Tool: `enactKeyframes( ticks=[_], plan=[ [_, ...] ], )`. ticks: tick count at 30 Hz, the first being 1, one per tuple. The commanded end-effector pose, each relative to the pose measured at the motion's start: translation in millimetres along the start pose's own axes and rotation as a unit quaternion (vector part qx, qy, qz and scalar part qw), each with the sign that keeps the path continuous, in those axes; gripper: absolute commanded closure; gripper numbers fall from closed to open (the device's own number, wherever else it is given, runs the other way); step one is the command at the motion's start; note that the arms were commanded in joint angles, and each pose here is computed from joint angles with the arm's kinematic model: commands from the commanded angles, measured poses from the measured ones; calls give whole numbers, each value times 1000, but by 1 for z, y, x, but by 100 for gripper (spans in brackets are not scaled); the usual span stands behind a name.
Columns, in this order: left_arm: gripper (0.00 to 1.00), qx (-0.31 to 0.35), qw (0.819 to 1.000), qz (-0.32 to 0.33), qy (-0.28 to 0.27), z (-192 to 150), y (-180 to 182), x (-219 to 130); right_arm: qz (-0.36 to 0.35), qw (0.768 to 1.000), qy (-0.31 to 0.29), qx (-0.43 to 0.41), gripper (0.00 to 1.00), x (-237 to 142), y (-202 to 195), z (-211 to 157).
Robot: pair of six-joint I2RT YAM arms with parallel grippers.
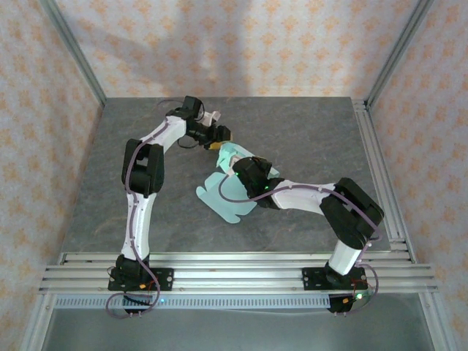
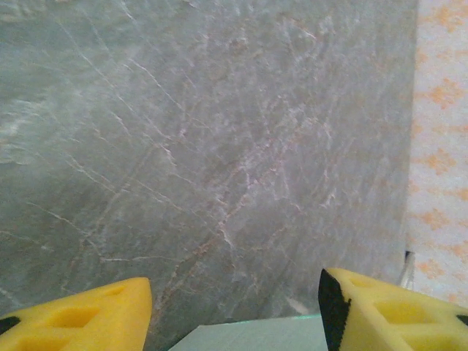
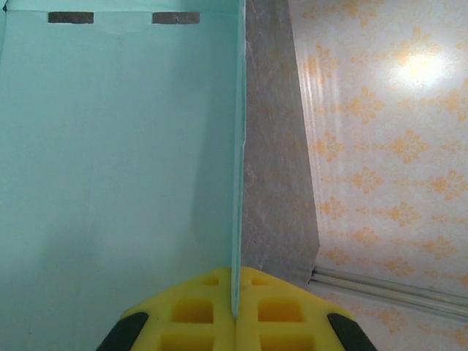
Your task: Fold the paper box
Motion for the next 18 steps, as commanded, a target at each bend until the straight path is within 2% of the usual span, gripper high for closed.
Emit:
enactKeyframes(
  ticks=[1, 7, 10, 13, 14, 18],
  plan=[
    [33, 71, 995, -63, -5, -9, -35, -16, 6, 999, -23, 30, 100, -1, -8, 8],
    [26, 144, 986, -79, -25, -18, -35, -23, 11, 999, -27, 36, 100, 4, -7, 2],
    [12, 171, 980, -83, -53, -15, -36, -31, 9, 999, -26, 32, 100, 5, -8, 0],
    [6, 201, 973, -56, -101, -15, -34, -41, 9, 999, -29, 29, 100, 4, -8, -2],
    [0, 213, 969, -46, -117, -15, -34, -44, 9, 999, -29, 28, 100, 4, -9, -2],
    [0, 264, 949, 17, -171, -15, -28, -53, 9, 999, -30, 18, 100, 3, -7, -5]
  ],
)
Point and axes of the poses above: each hand's point on the last joint's axis, 136 mm out from that joint toward the fingers, its own x axis out along the fingers, its own y axis along the line the jaws close on, z = x × y, the point moved 9 cm from there along -x, back along the fingers, and after that the axes turned 10 degrees about -x, right-handed, at the moved point
